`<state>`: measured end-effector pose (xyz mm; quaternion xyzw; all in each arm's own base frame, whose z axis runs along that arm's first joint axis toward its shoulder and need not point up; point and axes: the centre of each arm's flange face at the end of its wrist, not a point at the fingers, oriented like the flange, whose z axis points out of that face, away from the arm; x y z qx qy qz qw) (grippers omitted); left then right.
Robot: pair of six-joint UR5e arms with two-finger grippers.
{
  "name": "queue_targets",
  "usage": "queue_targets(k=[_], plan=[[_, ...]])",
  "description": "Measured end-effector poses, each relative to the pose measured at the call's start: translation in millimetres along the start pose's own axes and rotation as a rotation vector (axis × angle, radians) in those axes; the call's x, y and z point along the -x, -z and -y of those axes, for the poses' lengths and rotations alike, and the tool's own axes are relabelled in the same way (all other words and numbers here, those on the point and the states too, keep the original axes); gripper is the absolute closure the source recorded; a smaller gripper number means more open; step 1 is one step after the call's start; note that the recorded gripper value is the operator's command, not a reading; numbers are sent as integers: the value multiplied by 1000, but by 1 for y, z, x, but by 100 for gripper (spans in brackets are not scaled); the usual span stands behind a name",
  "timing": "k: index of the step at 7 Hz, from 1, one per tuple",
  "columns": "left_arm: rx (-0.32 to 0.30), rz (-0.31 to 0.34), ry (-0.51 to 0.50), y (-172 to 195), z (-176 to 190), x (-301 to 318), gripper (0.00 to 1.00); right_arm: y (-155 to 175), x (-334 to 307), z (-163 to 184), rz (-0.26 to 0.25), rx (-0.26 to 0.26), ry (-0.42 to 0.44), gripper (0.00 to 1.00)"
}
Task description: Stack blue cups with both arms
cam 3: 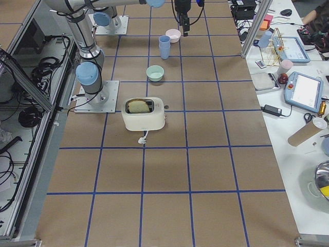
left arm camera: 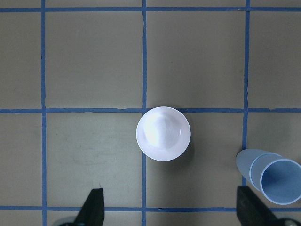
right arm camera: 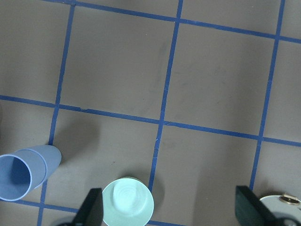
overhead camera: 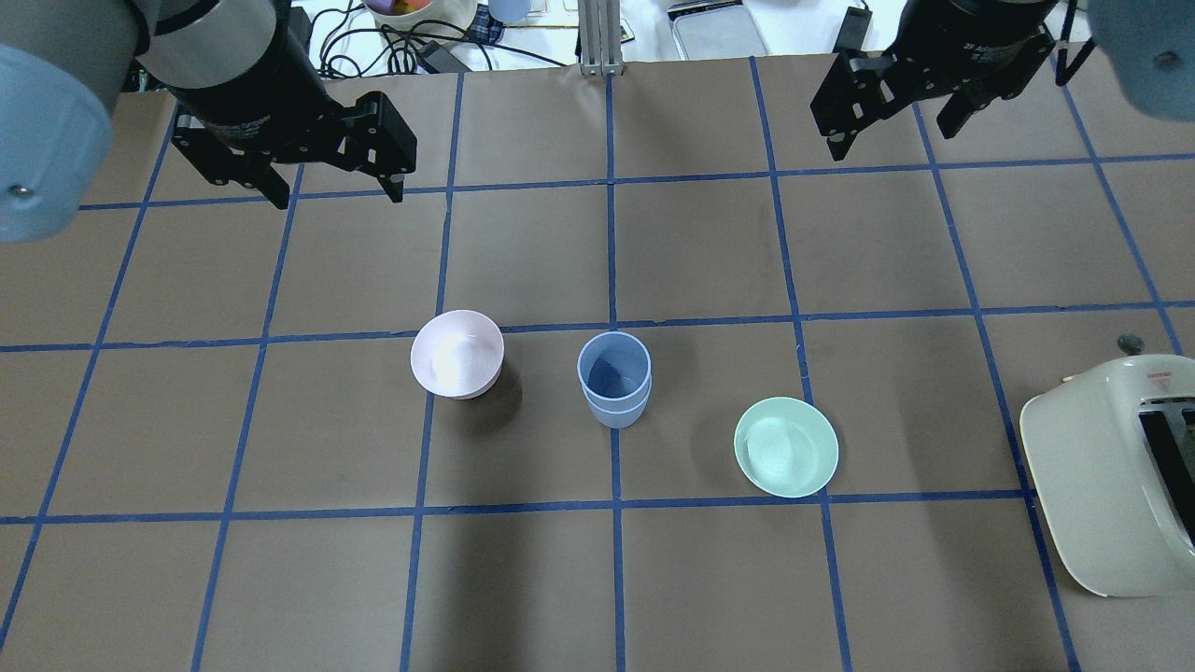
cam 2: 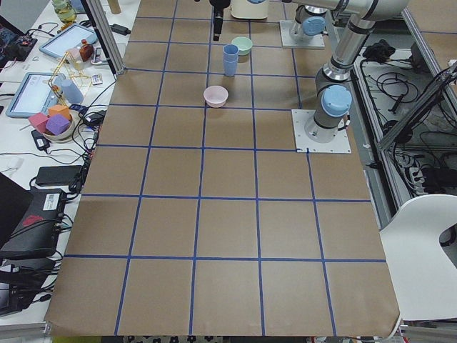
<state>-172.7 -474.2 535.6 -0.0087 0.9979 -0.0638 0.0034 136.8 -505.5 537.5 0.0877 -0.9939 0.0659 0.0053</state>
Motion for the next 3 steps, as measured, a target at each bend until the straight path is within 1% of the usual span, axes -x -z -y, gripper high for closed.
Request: queue_targets(k=[3], plan=[[0,0,0,0,0,0,0,-2,-2,0,0,10,-14,0]])
